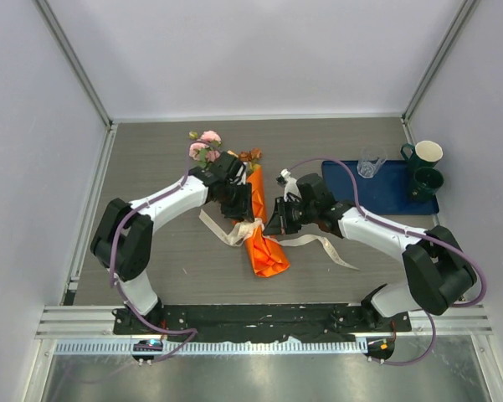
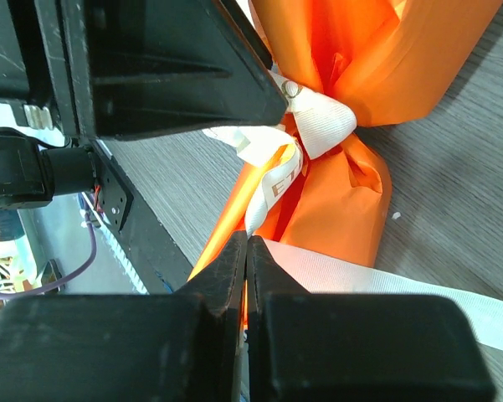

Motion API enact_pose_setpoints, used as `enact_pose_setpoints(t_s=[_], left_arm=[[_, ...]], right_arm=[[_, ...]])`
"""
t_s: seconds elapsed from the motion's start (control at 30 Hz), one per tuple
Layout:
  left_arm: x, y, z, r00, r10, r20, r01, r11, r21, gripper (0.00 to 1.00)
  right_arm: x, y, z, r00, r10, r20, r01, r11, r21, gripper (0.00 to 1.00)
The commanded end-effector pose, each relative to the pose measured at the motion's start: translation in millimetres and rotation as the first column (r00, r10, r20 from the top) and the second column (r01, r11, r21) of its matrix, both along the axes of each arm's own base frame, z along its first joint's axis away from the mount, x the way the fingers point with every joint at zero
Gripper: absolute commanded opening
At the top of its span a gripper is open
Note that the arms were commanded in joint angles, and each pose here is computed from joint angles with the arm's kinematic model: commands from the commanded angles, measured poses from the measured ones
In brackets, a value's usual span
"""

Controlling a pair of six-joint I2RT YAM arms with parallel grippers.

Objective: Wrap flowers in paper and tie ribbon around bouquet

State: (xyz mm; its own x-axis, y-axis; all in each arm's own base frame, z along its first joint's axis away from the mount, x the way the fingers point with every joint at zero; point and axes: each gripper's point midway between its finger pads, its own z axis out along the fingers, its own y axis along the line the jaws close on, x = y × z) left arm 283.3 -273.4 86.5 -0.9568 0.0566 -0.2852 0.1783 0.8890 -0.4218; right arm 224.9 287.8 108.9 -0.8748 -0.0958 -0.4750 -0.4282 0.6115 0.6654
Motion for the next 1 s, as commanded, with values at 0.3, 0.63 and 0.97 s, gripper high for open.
enact_pose_setpoints(t_s=[0.3, 0.63, 0.97], left_arm=[[1.9, -18.8, 37.6, 0.995, 0.007, 0.104, 0.018, 0.971, -0.237, 0.02], [4.6, -9.7, 52.8, 0.967, 0.086, 0.242, -0.009, 0.953, -0.303, 0.00], [-4.4, -15.4, 46.3, 0.979, 0.047, 0.198, 0.020, 0.946, -0.323, 0.00]], right_arm=[[12.7, 17.7, 25.5, 1.000, -0.025, -0.012, 0.026, 0.997, 0.076, 0.00], [22.5, 28.7, 11.1, 0.997, -0.024, -0.077, 0.029, 0.997, 0.065, 0.00], [34.5, 45.6, 3.9, 0.998, 0.019, -0.064, -0.011, 0.993, 0.116, 0.01]])
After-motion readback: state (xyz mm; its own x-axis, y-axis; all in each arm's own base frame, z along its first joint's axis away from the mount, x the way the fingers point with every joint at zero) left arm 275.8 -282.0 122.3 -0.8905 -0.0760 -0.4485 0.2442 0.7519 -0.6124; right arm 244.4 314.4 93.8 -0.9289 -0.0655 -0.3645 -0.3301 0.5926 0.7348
